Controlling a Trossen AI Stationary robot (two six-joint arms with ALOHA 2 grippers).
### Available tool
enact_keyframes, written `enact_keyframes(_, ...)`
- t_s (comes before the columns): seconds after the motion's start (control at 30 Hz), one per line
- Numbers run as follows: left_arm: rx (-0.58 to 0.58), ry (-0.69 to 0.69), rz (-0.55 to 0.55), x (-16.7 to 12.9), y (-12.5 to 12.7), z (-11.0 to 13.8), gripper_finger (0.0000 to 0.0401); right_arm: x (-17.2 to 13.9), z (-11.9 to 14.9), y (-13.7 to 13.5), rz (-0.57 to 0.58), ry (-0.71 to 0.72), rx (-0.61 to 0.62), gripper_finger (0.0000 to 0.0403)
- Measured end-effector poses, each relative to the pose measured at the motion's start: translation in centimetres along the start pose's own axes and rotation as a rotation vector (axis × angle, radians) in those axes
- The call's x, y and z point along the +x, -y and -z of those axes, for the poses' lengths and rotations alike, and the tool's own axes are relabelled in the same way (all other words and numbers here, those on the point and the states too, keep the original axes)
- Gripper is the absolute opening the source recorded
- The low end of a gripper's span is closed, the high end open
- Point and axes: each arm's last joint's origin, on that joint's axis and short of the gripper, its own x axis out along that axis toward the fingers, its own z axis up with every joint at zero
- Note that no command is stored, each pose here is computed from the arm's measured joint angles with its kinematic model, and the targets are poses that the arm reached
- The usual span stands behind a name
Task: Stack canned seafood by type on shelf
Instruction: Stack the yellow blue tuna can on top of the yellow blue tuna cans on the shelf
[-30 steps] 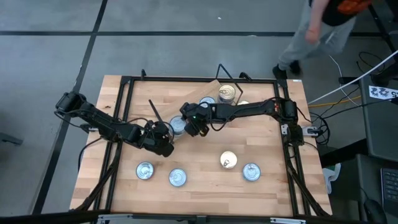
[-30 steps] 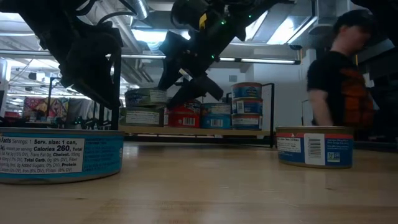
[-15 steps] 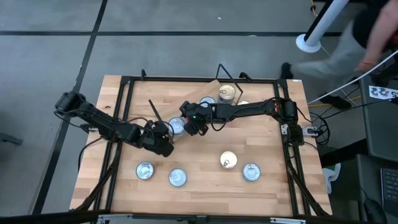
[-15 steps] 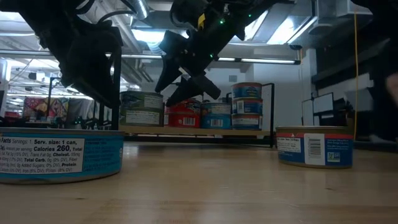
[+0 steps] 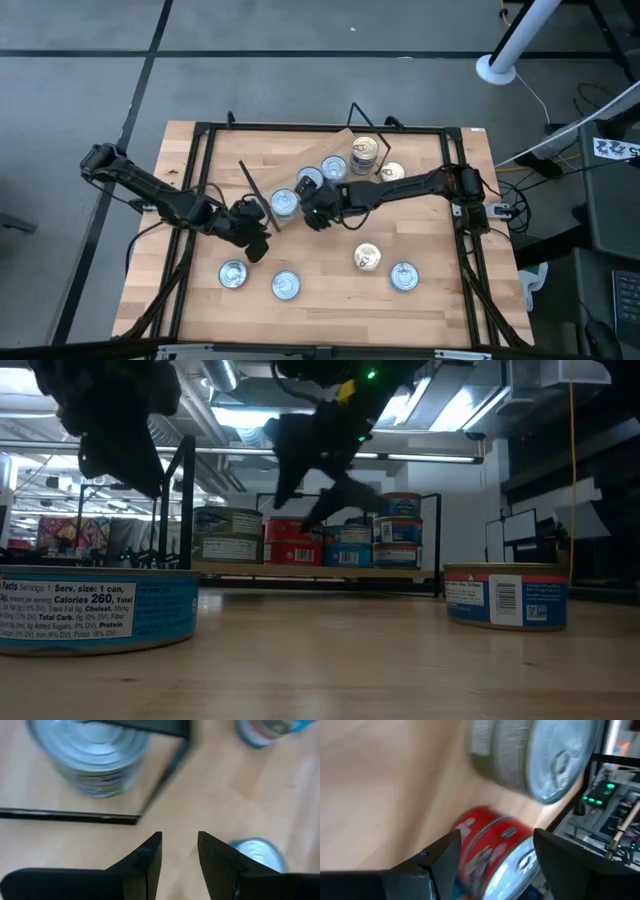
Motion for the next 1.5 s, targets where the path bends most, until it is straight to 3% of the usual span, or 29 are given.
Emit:
enact_keyframes(0.13,0.006,0.023,0.079,-0.5,1.0,0.3,0.012,-1.6,-0.5,-0.4,-0.022,0.002,-0.011,0.025)
enact_keyframes(0.4,0.041,0.217,0.445,-1.5,5.7,0.0,0.012,-3.3,-0.8,-0.3,-0.018,0.028,0.139,0.025)
enact_keyframes(0.57,0.059,0.226,0.527,-0.4,8.0,1.4,0.012,-3.6,-1.1,-0.8,-0.053,0.024,0.272,0.025)
enact_keyframes(0.7,0.09,0.171,0.533,0.6,10.3,2.5,0.012,-4.1,-1.8,-2.0,-0.141,0.028,0.363,0.025)
enact_keyframes(0.87,0.178,0.113,0.534,1.8,13.3,3.2,0.012,-5.2,-3.0,-3.6,-0.252,0.043,0.351,0.025)
enact_keyframes(1.03,0.29,-0.015,0.403,2.6,15.3,3.9,0.012,-6.2,-4.3,-4.8,-0.286,0.054,0.324,0.025)
enact_keyframes(1.23,0.483,-0.163,0.189,3.6,16.2,5.3,0.0104,-6.9,-5.2,-5.5,-0.292,0.069,0.294,0.025)
enact_keyframes(1.5,0.531,-0.215,0.115,5.6,16.0,6.9,0.0067,-7.0,-5.4,-5.6,-0.326,0.1,0.317,0.025)
